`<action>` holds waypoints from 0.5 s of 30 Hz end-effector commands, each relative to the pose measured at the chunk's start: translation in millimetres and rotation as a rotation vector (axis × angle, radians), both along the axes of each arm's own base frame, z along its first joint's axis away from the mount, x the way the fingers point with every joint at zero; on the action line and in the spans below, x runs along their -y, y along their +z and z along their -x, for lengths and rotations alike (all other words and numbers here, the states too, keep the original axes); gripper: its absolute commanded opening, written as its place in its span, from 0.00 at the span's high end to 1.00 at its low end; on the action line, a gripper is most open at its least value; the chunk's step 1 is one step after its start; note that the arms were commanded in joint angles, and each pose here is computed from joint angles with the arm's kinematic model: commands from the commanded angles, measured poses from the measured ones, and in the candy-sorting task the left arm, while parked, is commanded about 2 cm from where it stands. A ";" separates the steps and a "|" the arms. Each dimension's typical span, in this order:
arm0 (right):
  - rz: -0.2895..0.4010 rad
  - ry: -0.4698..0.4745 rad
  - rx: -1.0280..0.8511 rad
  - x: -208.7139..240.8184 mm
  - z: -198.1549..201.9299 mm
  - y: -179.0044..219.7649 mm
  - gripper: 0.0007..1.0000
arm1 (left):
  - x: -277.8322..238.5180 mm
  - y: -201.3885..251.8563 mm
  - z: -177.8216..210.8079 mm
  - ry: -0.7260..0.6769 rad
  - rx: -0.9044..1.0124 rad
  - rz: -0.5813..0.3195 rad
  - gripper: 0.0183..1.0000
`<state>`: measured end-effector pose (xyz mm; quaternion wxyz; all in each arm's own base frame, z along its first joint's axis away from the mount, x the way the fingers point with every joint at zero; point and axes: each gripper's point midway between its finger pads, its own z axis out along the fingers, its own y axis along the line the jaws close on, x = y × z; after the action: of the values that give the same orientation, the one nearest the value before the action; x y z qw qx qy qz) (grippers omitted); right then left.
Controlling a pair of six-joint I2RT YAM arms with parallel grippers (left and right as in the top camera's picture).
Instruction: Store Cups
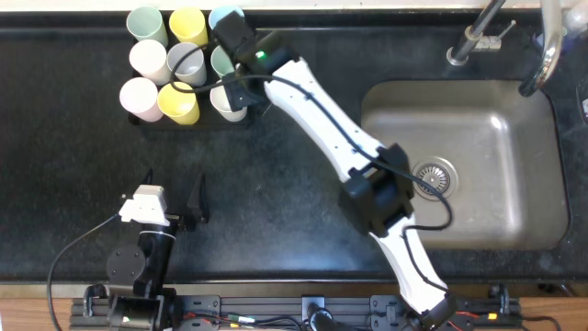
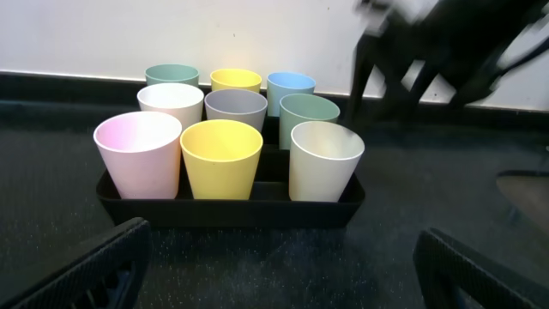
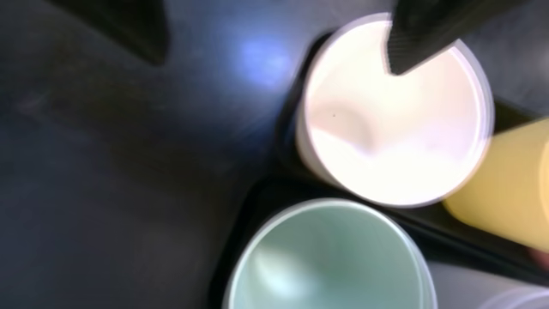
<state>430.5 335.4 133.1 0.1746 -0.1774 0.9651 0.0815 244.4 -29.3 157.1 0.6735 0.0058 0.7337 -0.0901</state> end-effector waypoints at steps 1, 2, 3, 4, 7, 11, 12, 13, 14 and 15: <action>-0.115 0.052 0.294 48.7 -4.1 156.3 0.05 | -1.3 -0.4 0.1 0.002 0.002 -0.014 0.00; -0.114 0.047 0.319 62.8 -3.6 170.6 0.00 | -1.3 -0.3 0.1 0.002 0.002 -0.015 0.00; -0.111 0.036 0.336 76.9 -3.1 181.5 0.00 | -1.3 -0.3 0.1 0.002 0.002 -0.015 0.00; -0.108 0.012 0.348 93.8 -2.6 191.2 0.00 | -1.3 -0.3 0.1 0.002 0.002 -0.015 0.00; -0.094 -0.072 0.362 145.3 3.4 207.0 0.00 | -1.2 -0.3 0.1 0.002 0.002 -0.014 0.00; -0.048 -0.125 0.389 204.7 26.3 206.0 0.00 | -1.3 -0.4 0.1 0.002 0.002 -0.015 0.00; -0.043 -0.135 0.408 217.2 35.4 203.8 0.00 | -1.2 -0.4 0.1 0.002 0.002 -0.014 0.00; -0.042 -0.143 0.430 226.3 43.5 202.0 0.00 | -1.3 -0.3 0.1 0.002 0.002 -0.015 0.00; -0.046 -0.155 0.455 234.4 53.3 199.5 0.00 | -1.3 -0.4 0.1 0.002 0.002 -0.015 0.00; -0.054 -0.166 0.488 241.9 64.8 196.8 0.00 | -1.3 -0.3 0.1 0.002 0.002 -0.015 0.00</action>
<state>398.2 109.6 347.9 0.4046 -0.0916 0.9081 0.0568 244.4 -29.3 157.2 0.6736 0.0058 0.7335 -0.0901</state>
